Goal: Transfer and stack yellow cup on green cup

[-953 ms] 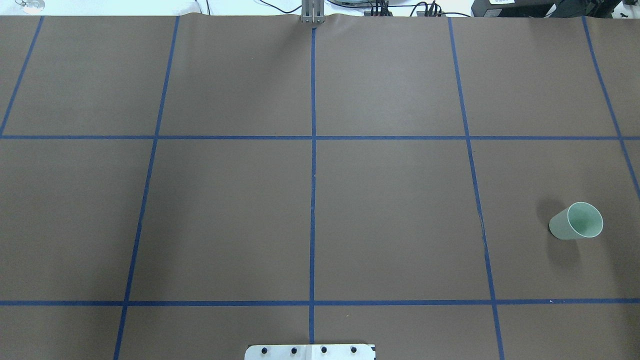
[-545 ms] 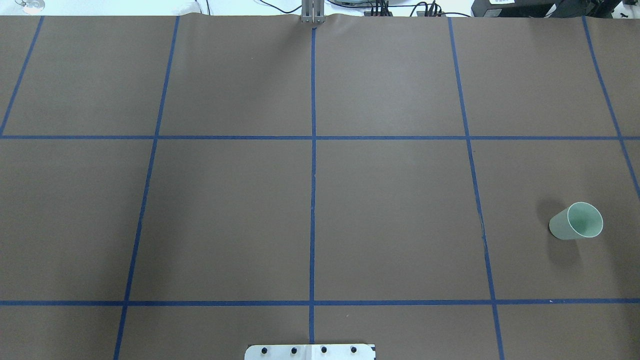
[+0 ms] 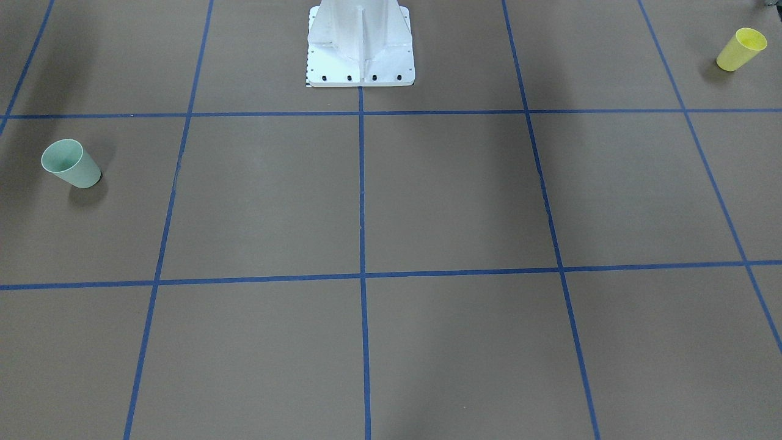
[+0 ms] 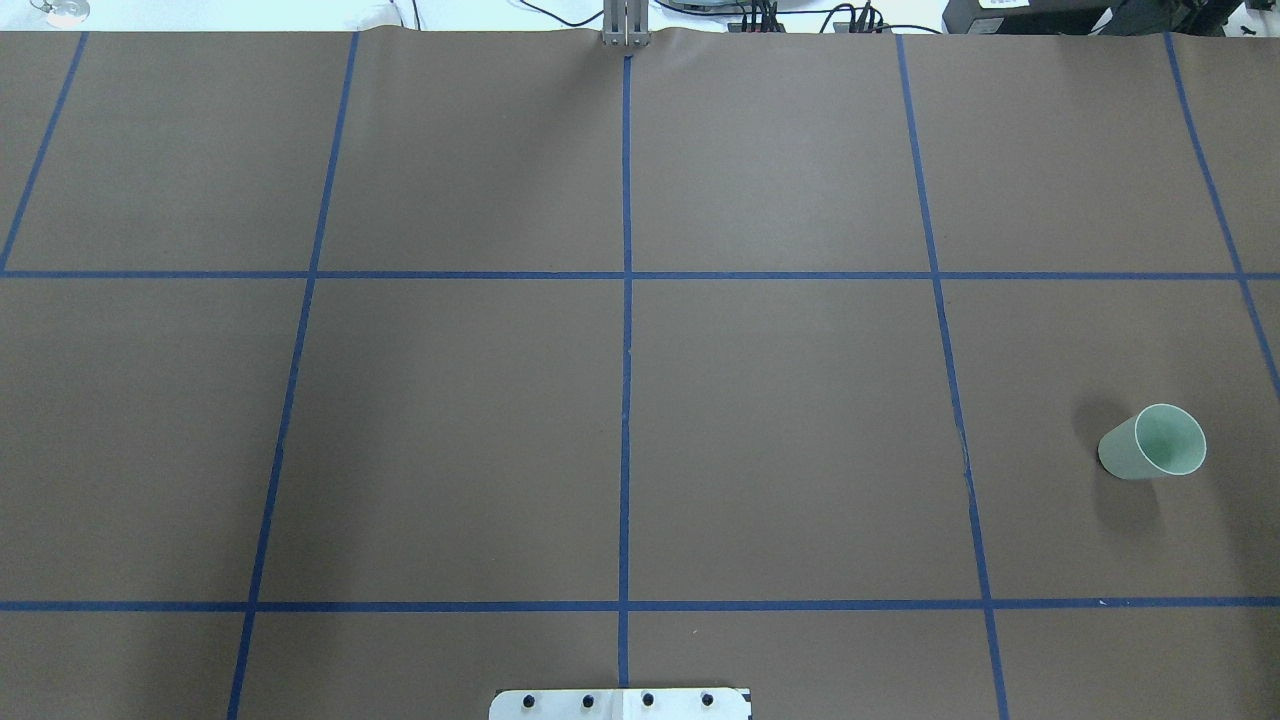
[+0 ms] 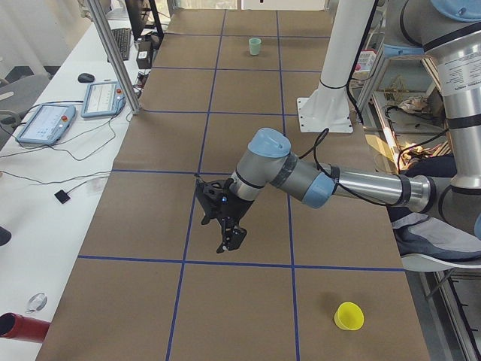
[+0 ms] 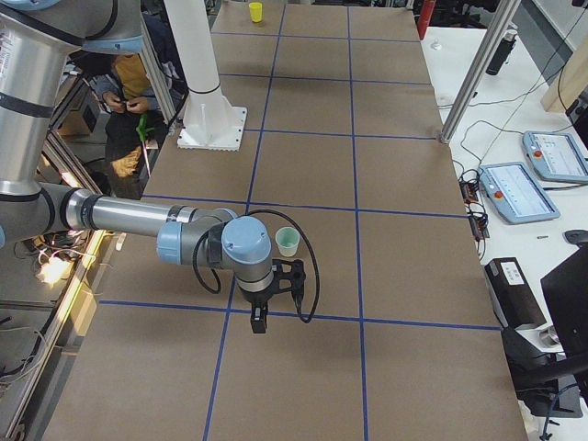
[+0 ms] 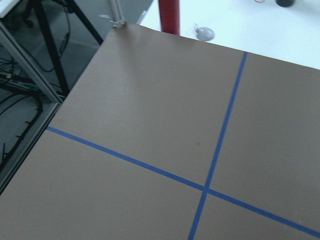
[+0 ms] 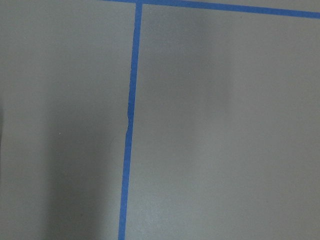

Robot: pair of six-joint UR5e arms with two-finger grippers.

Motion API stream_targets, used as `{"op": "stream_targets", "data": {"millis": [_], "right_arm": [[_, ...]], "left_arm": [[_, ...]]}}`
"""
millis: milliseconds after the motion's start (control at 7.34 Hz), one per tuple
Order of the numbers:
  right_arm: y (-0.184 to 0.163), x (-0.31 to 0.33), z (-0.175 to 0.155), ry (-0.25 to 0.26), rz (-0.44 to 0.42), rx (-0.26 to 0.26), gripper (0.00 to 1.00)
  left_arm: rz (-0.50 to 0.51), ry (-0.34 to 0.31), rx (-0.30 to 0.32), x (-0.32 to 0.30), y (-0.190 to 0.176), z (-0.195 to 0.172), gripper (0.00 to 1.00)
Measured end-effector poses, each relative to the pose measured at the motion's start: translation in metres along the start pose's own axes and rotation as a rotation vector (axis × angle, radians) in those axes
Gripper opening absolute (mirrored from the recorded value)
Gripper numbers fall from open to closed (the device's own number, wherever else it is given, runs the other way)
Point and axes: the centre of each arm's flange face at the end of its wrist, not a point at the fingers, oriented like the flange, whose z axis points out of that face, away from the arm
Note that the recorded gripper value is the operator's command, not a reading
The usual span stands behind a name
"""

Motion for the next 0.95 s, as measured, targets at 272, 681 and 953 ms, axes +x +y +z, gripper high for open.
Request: {"op": "stream_targets", "data": {"millis": [272,681,953], "right_arm": [[0.006,0.002,0.003,-0.001,0.01,-0.01,1.0],[0.02,0.007,0.011,-0.004,0.029,-0.031,1.0],[0.026,0.01,0.014,-0.006,0.037,-0.041,1.0]], "left_arm": [[-0.166,-0.143,0.106,-0.027,0.011,0.01,1.0],[-0.341,-0.425,0.276,-0.078,0.041,0.033,1.0],[-0.451,-0.609,0.302,-0.108,0.058,0.046,1.0]]}}
